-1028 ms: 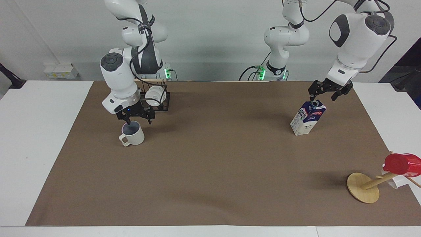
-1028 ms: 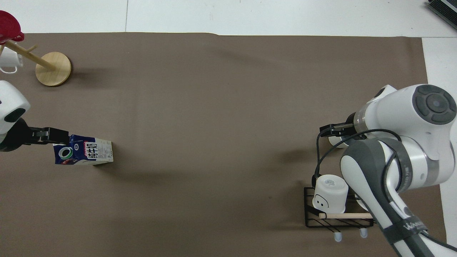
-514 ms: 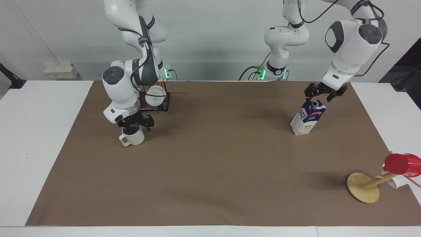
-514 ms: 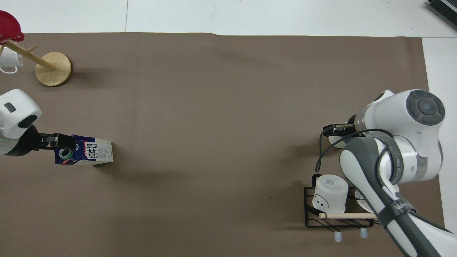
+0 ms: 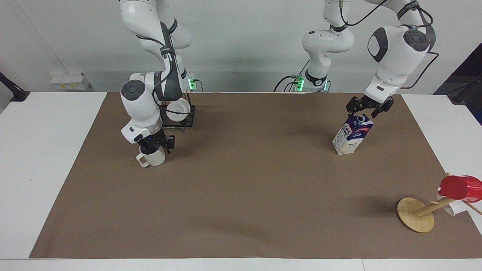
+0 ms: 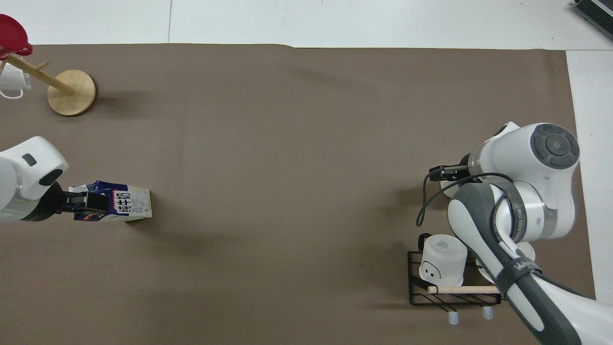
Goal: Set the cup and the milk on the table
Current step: 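Close the left gripper on the carton while the right gripper grasps the mug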
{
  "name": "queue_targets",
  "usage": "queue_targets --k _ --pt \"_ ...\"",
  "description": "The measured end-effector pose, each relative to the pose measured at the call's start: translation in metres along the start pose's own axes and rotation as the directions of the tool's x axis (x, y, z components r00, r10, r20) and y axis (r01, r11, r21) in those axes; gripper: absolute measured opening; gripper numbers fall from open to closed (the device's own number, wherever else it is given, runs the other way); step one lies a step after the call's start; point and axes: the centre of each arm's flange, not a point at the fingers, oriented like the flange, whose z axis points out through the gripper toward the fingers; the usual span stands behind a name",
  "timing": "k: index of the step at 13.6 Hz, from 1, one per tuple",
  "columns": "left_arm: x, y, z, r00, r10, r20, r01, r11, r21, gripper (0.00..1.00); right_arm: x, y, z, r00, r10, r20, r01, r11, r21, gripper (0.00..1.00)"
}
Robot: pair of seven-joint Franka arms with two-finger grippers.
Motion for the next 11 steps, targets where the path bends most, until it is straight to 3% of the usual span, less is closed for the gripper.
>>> queue_targets --k 3,7,11 --pt "-0.003 0.001 0.004 1.0 0.002 -0.031 -0.002 1.0 0.0 1.0 0.002 0.0 -0.003 1.0 0.002 -0.008 -0.002 1.0 0.001 0.04" --pt "-0.006 0.001 0.009 0.999 0.007 -0.053 -0.007 1.0 0.001 1.0 0.009 -0.013 -0.021 1.0 0.007 -0.015 -0.007 1.0 0.002 0.04" --pt "-0.011 0.002 0.02 0.997 0.015 -0.072 -0.015 1.0 0.002 1.0 0.017 -0.073 -0.061 0.995 0.093 -0.025 -0.093 0.996 0.009 0.04"
